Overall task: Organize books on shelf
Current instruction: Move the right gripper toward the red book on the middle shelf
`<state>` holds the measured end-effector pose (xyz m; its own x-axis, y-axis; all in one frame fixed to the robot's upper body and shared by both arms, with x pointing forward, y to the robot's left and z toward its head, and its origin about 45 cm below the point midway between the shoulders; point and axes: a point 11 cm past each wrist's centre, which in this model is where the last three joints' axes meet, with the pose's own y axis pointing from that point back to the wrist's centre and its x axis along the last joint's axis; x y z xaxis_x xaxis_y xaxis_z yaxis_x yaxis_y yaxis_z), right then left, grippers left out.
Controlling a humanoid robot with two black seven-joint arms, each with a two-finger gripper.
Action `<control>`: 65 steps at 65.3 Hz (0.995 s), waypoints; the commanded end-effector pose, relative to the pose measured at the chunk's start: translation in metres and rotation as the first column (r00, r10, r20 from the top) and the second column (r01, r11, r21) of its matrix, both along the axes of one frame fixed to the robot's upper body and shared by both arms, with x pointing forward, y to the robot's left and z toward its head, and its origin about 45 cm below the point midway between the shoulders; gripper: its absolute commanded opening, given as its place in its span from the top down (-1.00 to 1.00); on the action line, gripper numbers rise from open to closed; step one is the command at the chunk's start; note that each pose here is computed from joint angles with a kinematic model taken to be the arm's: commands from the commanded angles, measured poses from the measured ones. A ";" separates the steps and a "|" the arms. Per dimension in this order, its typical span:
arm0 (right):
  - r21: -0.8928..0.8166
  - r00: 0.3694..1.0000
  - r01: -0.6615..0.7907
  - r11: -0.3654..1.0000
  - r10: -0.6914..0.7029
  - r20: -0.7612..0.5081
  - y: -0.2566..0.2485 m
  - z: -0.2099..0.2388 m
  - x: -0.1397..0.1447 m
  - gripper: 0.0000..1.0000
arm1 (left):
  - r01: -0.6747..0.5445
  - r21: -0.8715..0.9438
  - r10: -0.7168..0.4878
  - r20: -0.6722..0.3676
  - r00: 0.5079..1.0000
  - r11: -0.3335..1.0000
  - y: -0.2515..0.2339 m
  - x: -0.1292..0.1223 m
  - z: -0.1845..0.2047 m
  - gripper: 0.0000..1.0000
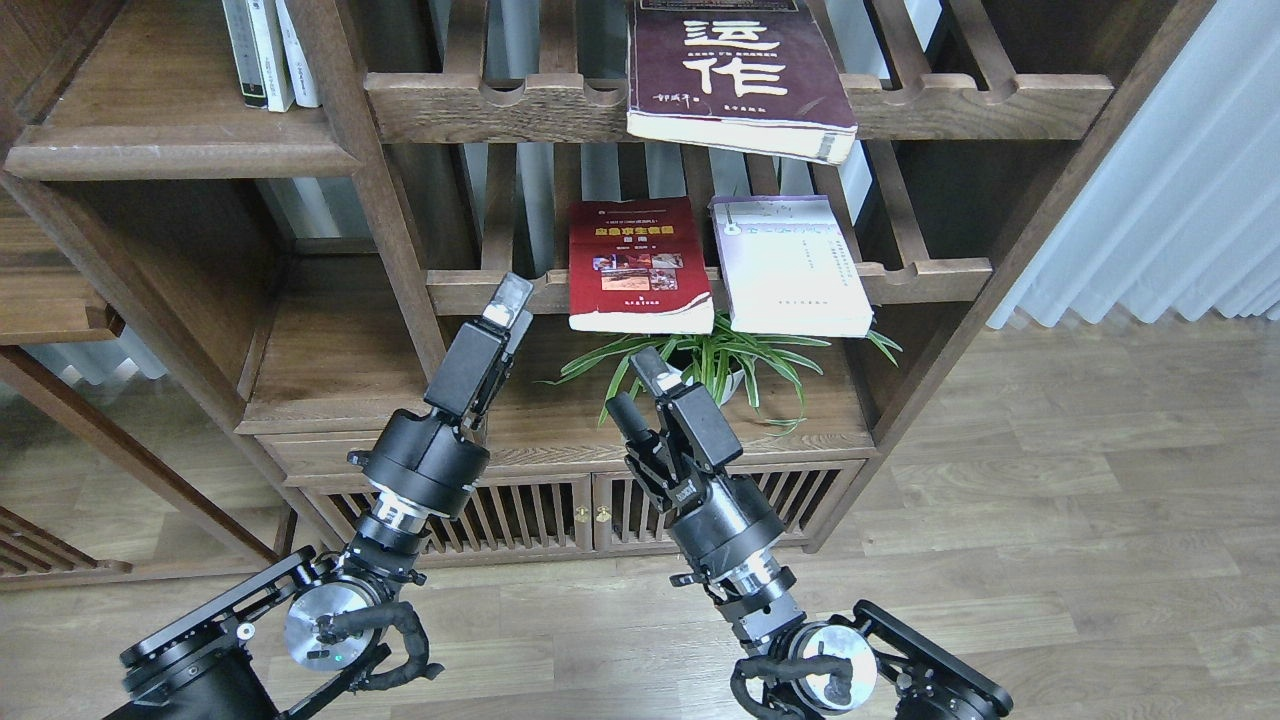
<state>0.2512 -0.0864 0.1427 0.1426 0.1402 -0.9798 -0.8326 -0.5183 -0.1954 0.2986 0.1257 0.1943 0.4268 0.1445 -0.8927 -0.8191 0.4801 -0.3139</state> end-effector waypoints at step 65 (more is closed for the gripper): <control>-0.178 0.988 0.106 0.978 -0.123 -0.088 -0.036 -0.044 0.043 -0.98 | -0.140 0.048 0.141 -0.027 0.990 0.989 0.057 0.003 -0.014 -1.00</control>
